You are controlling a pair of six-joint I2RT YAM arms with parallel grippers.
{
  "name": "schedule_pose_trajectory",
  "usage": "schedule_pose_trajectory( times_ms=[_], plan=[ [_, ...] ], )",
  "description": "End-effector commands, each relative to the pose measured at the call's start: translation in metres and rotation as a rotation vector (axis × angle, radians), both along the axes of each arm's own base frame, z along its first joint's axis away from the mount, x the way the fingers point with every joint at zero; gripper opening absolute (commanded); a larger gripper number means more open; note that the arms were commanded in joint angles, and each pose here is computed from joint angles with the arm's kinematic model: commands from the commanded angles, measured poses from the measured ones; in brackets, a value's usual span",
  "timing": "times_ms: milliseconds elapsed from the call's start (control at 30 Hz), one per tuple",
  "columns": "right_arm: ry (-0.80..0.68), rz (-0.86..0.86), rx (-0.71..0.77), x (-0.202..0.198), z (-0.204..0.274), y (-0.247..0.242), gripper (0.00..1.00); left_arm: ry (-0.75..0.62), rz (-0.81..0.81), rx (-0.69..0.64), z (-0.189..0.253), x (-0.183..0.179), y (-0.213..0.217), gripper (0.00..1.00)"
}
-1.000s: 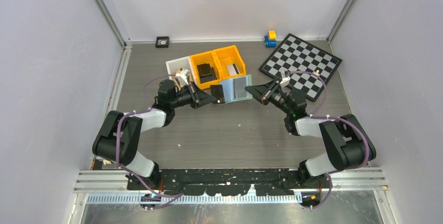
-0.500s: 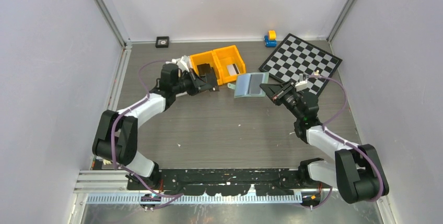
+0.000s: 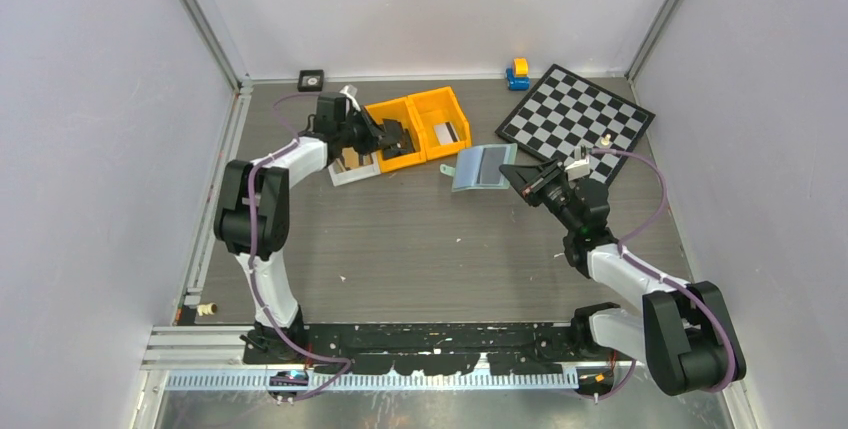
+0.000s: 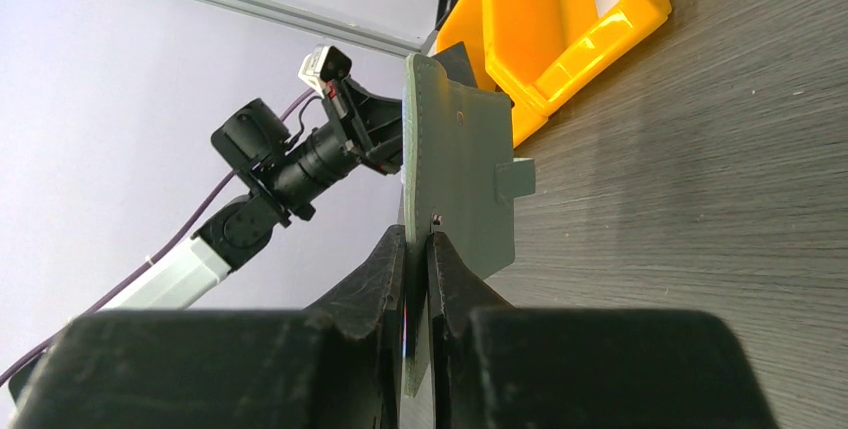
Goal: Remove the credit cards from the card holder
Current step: Place the credit card in the storage box.
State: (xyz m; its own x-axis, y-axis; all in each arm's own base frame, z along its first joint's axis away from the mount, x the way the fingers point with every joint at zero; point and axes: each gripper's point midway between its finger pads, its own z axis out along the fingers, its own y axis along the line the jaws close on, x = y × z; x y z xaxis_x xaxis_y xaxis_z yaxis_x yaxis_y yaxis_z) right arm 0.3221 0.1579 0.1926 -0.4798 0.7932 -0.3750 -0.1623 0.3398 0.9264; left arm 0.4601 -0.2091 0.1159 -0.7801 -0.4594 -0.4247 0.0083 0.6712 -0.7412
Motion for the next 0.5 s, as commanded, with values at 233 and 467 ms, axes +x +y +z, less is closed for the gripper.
schedule_pose_trajectory(
  times_ms=[233,467],
  plan=[
    [-0.069,-0.011,0.006,0.003,0.017,-0.001,0.00,-0.024,0.024,-0.019,0.014,0.027,0.007,0.26],
    [-0.062,-0.006,0.005,0.005,0.015,0.000,0.01,-0.106,0.012,0.003,0.047,0.010,0.000,0.53]
  ],
)
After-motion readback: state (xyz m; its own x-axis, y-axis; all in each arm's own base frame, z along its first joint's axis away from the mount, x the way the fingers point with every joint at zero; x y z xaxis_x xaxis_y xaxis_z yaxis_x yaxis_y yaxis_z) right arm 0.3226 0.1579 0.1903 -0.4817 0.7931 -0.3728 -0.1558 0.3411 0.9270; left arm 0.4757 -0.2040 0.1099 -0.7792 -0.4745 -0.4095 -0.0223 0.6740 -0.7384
